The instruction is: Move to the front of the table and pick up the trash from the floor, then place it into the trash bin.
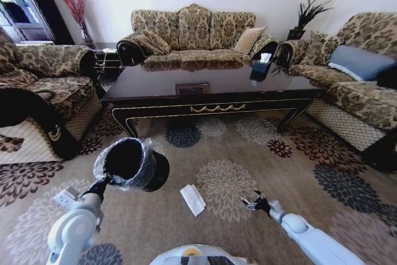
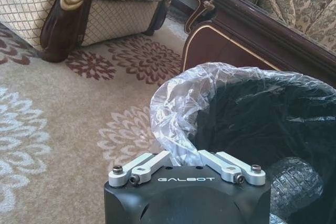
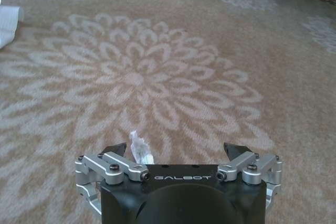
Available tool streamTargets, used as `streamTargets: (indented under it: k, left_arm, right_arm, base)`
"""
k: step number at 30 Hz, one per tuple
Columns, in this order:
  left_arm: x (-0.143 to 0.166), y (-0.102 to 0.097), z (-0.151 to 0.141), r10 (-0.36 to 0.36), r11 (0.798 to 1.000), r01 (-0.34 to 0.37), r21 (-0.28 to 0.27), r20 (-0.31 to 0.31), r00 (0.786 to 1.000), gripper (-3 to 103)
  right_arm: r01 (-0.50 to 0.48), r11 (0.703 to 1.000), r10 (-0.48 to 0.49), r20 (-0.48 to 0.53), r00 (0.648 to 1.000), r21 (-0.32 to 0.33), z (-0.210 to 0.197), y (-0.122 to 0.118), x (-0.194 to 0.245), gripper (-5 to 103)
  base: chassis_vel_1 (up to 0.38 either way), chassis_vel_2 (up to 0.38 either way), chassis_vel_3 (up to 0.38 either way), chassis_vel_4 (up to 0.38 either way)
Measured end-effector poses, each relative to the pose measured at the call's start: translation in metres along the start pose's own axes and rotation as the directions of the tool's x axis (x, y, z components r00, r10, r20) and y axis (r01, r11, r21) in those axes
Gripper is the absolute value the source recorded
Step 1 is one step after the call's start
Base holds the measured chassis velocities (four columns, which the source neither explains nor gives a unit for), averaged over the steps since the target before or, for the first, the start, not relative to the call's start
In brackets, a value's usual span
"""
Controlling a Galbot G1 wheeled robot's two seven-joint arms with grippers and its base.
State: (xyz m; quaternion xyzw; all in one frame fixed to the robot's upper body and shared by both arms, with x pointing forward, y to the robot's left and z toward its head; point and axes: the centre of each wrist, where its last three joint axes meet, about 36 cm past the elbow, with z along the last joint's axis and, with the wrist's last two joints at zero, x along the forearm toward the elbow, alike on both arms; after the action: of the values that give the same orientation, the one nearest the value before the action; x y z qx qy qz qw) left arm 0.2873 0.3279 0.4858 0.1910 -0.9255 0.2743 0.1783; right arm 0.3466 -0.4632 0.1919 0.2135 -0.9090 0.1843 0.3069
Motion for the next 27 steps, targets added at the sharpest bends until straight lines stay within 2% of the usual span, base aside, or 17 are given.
streamTargets:
  k: [4, 9, 11, 12, 14, 15, 18, 20, 24, 26, 27]
  left_arm:
    - [0.003, 0.000, -0.001, -0.001, 1.000, 0.001, -0.006, 0.005, 1.000, 3]
    - [0.005, 0.000, -0.003, 0.000, 1.000, 0.000, -0.014, 0.010, 1.000, 3]
    - [0.007, 0.001, -0.003, -0.002, 1.000, 0.002, -0.016, 0.011, 1.000, 3]
    - [0.007, 0.001, -0.003, -0.002, 1.000, 0.003, -0.017, 0.011, 1.000, 3]
    - [0.009, 0.001, -0.003, -0.004, 1.000, 0.004, -0.018, 0.012, 1.000, 3]
    - [0.009, 0.001, -0.003, -0.004, 1.000, 0.004, -0.018, 0.012, 1.000, 3]
    - [0.011, 0.001, -0.004, -0.004, 1.000, 0.005, -0.020, 0.016, 1.000, 3]
    - [0.011, 0.001, -0.004, -0.004, 1.000, 0.004, -0.020, 0.017, 1.000, 3]
    - [0.012, 0.000, -0.003, -0.003, 1.000, 0.003, -0.019, 0.018, 1.000, 3]
    - [0.012, -0.001, -0.002, -0.002, 1.000, 0.003, -0.019, 0.017, 1.000, 3]
    - [0.012, -0.001, -0.002, -0.002, 1.000, 0.002, -0.019, 0.017, 1.000, 3]
  right_arm:
    - [0.017, 0.999, -0.016, -0.018, 1.000, 0.030, 0.012, 0.008, 0.002, 101]
    - [0.027, 0.998, -0.026, -0.027, 0.999, 0.051, 0.019, 0.016, 0.001, 90]
    - [0.023, 0.999, -0.022, -0.019, 1.000, 0.040, 0.017, 0.020, -0.004, 82]
    - [0.023, 0.999, -0.023, -0.017, 1.000, 0.039, 0.016, 0.021, -0.005, 82]
    - [0.027, 0.999, -0.027, -0.016, 1.000, 0.038, 0.016, 0.023, -0.007, 71]
    - [0.027, 0.999, -0.027, -0.016, 1.000, 0.038, 0.016, 0.023, -0.007, 71]
    - [0.032, 0.998, -0.030, -0.022, 0.999, 0.048, 0.017, 0.025, -0.007, 55]
    - [0.032, 0.998, -0.031, -0.024, 0.999, 0.053, 0.018, 0.025, -0.007, 55]
    - [0.029, 0.997, -0.026, -0.034, 0.999, 0.077, 0.022, 0.022, -0.002, 33]
    - [0.027, 0.996, -0.024, -0.035, 0.999, 0.081, 0.022, 0.021, -0.001, 33]
    - [0.025, 0.996, -0.022, -0.036, 0.999, 0.086, 0.023, 0.019, 0.000, 28]
  base:
    - [0.000, 0.000, 0.000, 0.000]
    - [0.000, 0.000, 0.000, 0.000]
    - [0.000, 0.000, 0.000, 0.000]
    - [0.000, 0.000, 0.000, 0.000]
    - [0.000, 0.000, 0.000, 0.000]
    - [0.000, 0.000, 0.000, 0.000]
    - [0.000, 0.000, 0.000, 0.000]
    - [0.000, 0.000, 0.000, 0.000]
    - [0.000, 0.000, 0.000, 0.000]
    - [0.000, 0.000, 0.000, 0.000]
    - [0.000, 0.000, 0.000, 0.000]
